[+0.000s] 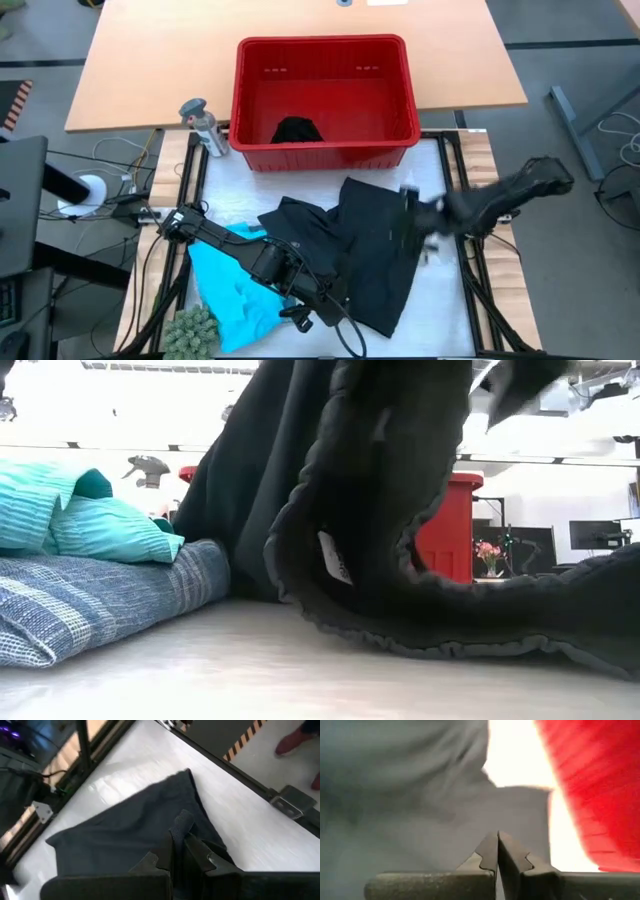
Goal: Fold Laundry from Bin
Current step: Fold the black shorts from the red organizer bin
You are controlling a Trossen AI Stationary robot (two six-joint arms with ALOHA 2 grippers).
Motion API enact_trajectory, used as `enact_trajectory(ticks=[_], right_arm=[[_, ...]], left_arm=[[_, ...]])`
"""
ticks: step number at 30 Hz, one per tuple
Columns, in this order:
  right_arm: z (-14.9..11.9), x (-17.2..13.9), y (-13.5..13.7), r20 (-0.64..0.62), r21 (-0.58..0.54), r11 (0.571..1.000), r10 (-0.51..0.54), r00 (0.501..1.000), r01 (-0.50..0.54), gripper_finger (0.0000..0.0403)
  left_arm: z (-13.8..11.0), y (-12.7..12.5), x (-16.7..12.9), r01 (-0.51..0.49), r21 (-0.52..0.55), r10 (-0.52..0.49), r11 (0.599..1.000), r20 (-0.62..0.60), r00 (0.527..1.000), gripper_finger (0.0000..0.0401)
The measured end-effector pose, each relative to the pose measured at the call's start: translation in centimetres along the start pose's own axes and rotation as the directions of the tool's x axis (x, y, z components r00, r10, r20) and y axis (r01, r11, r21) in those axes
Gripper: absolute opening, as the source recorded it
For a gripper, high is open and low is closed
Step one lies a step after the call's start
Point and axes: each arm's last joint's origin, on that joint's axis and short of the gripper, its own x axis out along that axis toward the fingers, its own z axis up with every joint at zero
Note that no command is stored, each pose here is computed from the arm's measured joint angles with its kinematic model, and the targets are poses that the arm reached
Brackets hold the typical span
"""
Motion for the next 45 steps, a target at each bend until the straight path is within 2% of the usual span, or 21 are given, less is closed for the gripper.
enact_trajectory(ticks=[3,5,7,11,13,15,19,23,27,30,34,36,39,42,45], right_arm=[[1.5,-0.2,-4.2,0.116,0.197,0.979,-0.078,0.990,0.054,0.0033],[2.6,0.4,-6.9,0.176,0.287,0.956,-0.118,0.977,0.064,0.0032],[4.0,1.5,-9.2,0.255,0.327,0.945,-0.078,0.964,-0.010,0.0033],[6.0,5.5,-12.1,0.346,0.346,0.904,0.127,0.930,-0.252,0.0051],[6.5,7.9,-12.5,0.317,0.349,0.874,0.230,0.920,-0.338,0.0068],[7.4,10.0,-12.4,0.296,0.318,0.839,0.354,0.887,-0.441,0.0088],[9.4,13.8,-11.5,0.252,0.247,0.728,0.589,0.768,-0.639,0.0134],[11.1,16.5,-11.2,0.192,0.222,0.654,0.698,0.690,-0.723,0.0168],[10.9,17.6,-10.7,0.074,0.238,0.610,0.765,0.640,-0.756,0.0173],[10.3,16.3,-10.2,-0.014,0.209,0.616,0.778,0.628,-0.759,0.0163],[9.0,11.8,-10.8,-0.102,0.224,0.647,0.759,0.643,-0.729,0.0147],[8.3,8.8,-11.3,-0.125,0.234,0.676,0.734,0.668,-0.699,0.0141],[7.2,4.5,-10.8,-0.131,0.207,0.754,0.652,0.747,-0.623,0.0135],[6.0,0.5,-9.1,-0.080,0.176,0.779,0.621,0.780,-0.602,0.0133],[4.2,-2.6,-7.1,-0.029,0.189,0.818,0.558,0.829,-0.544,0.0132]], left_arm=[[0.1,0.0,0.0,-0.007,0.011,0.007,1.000,0.008,1.000,0.0000],[0.1,0.1,0.0,-0.014,0.032,0.013,0.999,0.007,1.000,0.0000],[0.2,0.1,0.0,-0.022,0.070,0.021,0.997,0.016,1.000,0.0000],[0.4,0.2,0.0,-0.038,0.151,0.033,0.988,0.035,0.999,0.0000],[0.5,0.3,0.0,-0.045,0.174,0.038,0.984,0.043,0.998,0.0000],[0.4,0.4,0.0,-0.046,0.188,0.039,0.981,0.040,0.998,0.0000],[0.2,0.7,0.1,-0.048,0.184,0.042,0.982,0.037,0.998,0.0000],[0.2,0.8,0.1,-0.051,0.184,0.045,0.982,0.035,0.998,0.0000],[0.1,0.8,0.1,-0.050,0.181,0.045,0.982,0.034,0.998,0.0000],[0.1,0.8,0.1,-0.047,0.160,0.042,0.986,0.031,0.999,0.0000],[0.1,0.8,0.1,-0.031,0.177,0.025,0.984,0.035,0.999,0.0000],[0.0,0.8,0.2,-0.023,0.194,0.016,0.981,0.037,0.999,0.0000],[-0.7,0.8,1.2,-0.001,0.191,0.000,0.982,0.006,1.000,0.0000],[-2.1,0.4,2.7,0.035,0.189,-0.023,0.981,-0.063,0.998,0.0000],[-3.0,0.4,3.8,0.043,0.196,-0.024,0.980,-0.098,0.995,0.0000]])
